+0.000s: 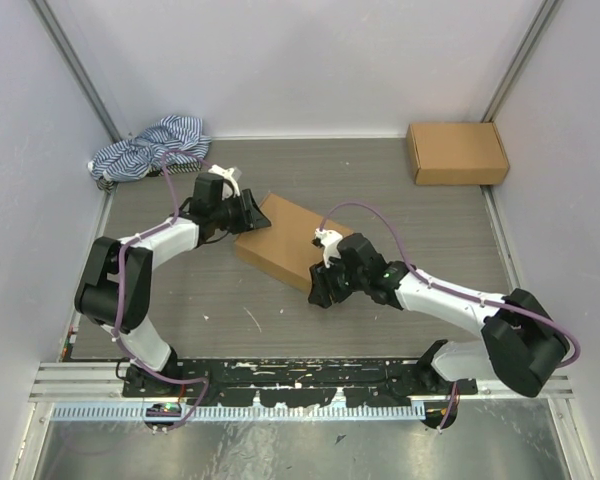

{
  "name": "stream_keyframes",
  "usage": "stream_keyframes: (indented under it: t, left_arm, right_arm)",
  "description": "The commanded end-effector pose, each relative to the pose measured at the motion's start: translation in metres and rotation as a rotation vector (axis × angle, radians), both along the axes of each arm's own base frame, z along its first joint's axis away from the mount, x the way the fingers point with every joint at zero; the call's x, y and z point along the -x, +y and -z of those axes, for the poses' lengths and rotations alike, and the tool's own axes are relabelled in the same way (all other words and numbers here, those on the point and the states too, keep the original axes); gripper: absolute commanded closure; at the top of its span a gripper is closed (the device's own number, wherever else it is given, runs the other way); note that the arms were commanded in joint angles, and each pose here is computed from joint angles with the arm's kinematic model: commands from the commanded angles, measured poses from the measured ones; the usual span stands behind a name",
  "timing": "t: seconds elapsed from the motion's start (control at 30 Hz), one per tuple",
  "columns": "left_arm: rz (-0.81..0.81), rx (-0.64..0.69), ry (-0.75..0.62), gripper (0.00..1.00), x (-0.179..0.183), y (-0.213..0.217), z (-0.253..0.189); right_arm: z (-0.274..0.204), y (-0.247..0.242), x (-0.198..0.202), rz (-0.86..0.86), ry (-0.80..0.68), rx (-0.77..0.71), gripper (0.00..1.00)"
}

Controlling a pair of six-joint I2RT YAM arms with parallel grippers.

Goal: Fold the paper box

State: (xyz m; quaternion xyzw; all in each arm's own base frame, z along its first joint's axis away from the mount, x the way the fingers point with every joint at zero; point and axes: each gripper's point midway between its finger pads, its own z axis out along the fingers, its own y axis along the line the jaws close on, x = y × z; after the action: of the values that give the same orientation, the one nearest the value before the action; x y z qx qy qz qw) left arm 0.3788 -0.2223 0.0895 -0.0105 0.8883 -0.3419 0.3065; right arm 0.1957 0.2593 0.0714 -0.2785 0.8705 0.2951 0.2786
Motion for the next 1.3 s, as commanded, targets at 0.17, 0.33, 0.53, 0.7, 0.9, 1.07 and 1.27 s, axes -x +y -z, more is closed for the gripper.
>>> stream_keyframes:
  t: [0.17,0.33,0.53,0.7,0.9,1.07,1.27]
  left_arm:
    - [0.008,-0.059,0.064,0.47,0.008,0.003,0.021]
    - [0.011,-0.062,0.066,0.47,0.009,0.003,0.022]
    - [0.001,-0.071,0.051,0.47,0.01,0.006,0.016]
    - [-0.028,-0.076,0.004,0.47,0.011,0.013,-0.006]
    - [-0.126,-0.055,-0.127,0.41,0.013,0.033,-0.063]
    - [-0.17,0.034,-0.278,0.35,0.039,0.044,-0.126]
    - [-0.14,0.087,-0.255,0.31,0.082,0.048,-0.122]
  right_arm:
    - [0.004,0.026,0.007,-0.07,0.043,-0.114,0.57]
    - [0.016,0.028,0.007,-0.062,0.075,-0.103,0.57]
    - [0.011,0.027,0.006,-0.037,0.075,-0.123,0.7]
    - [-0.004,0.017,-0.004,0.009,0.129,-0.216,0.81]
    - [-0.027,0.002,-0.007,-0.009,0.243,-0.422,0.83]
    - [-0.034,0.007,-0.009,-0.042,0.321,-0.521,0.84]
    - [-0.053,0.001,-0.022,-0.024,0.401,-0.676,0.84]
